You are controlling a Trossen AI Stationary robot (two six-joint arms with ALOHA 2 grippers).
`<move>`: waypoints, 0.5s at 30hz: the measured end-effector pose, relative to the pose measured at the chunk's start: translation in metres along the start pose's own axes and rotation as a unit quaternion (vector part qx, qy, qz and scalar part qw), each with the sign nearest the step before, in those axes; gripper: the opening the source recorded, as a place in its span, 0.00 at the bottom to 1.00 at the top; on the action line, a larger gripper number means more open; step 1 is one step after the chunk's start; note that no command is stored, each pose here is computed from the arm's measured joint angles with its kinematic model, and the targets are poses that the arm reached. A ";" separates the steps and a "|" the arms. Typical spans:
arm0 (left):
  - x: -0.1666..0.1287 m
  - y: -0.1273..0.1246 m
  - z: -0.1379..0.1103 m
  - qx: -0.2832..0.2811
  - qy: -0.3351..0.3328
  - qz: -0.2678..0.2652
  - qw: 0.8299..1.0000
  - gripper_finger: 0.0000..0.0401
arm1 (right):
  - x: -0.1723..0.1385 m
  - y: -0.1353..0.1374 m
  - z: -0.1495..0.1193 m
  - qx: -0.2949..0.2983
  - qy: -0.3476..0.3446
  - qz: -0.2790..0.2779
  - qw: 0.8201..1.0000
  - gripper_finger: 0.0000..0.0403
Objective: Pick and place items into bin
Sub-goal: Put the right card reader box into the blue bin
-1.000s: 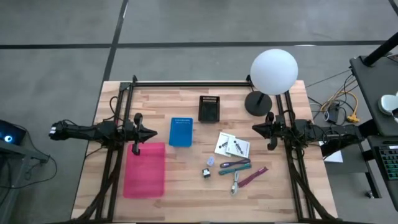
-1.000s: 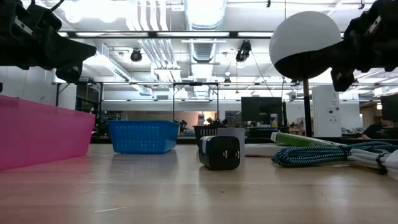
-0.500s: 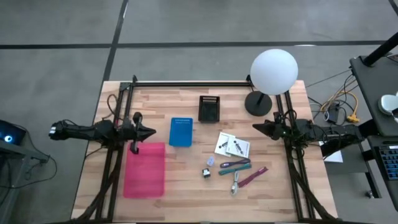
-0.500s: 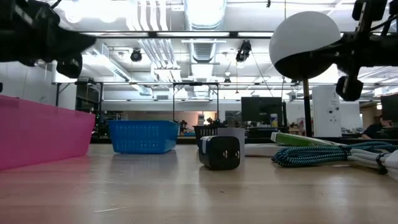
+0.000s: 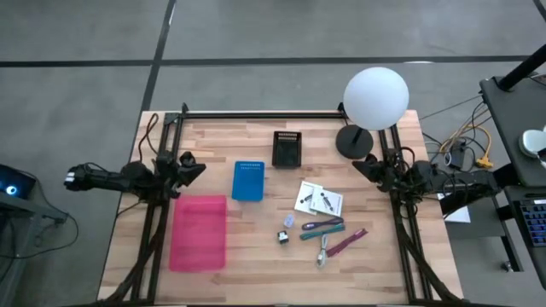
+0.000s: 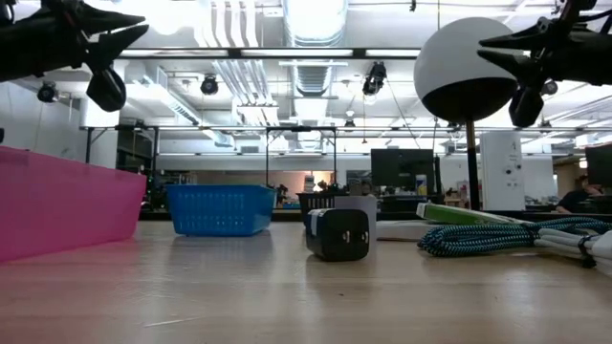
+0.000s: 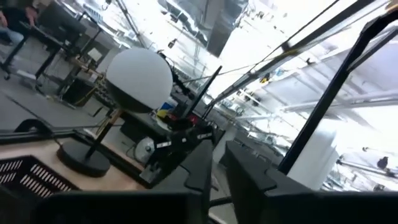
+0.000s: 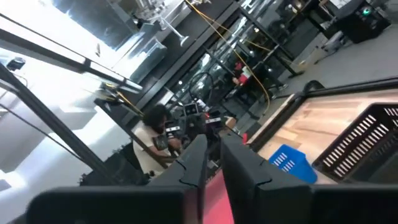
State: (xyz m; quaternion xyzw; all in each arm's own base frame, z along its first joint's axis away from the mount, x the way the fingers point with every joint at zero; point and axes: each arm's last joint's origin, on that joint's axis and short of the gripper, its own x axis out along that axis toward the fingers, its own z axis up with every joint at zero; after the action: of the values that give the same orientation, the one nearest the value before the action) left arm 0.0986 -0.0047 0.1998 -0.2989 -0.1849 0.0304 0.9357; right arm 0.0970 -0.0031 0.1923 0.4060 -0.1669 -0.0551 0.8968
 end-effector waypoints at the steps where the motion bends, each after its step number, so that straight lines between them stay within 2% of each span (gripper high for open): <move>1: 0.001 0.000 0.000 0.001 0.002 0.004 1.000 0.13 | 0.000 0.000 0.000 0.000 0.000 0.001 1.000 0.14; 5: 0.006 -0.002 0.002 0.005 0.004 0.025 1.000 0.29 | 0.003 0.006 0.003 0.000 -0.008 0.036 0.999 0.24; 8: 0.008 -0.003 0.003 0.003 -0.006 0.029 1.000 0.39 | 0.007 0.020 0.012 -0.023 0.006 0.072 0.997 0.31; 12: 0.010 -0.006 0.007 -0.006 -0.032 0.017 0.999 0.45 | 0.017 0.047 0.027 -0.081 0.050 0.130 0.987 0.38; 15: 0.010 -0.006 0.009 -0.009 -0.044 0.023 0.999 0.45 | 0.029 0.065 0.037 -0.102 0.097 0.134 0.981 0.39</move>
State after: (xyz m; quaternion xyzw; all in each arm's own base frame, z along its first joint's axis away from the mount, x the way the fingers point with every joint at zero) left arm 0.1048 -0.0031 0.2134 -0.3100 -0.2195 0.0636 0.9228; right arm 0.1087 0.0072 0.2707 0.2901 -0.1256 0.0885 0.9446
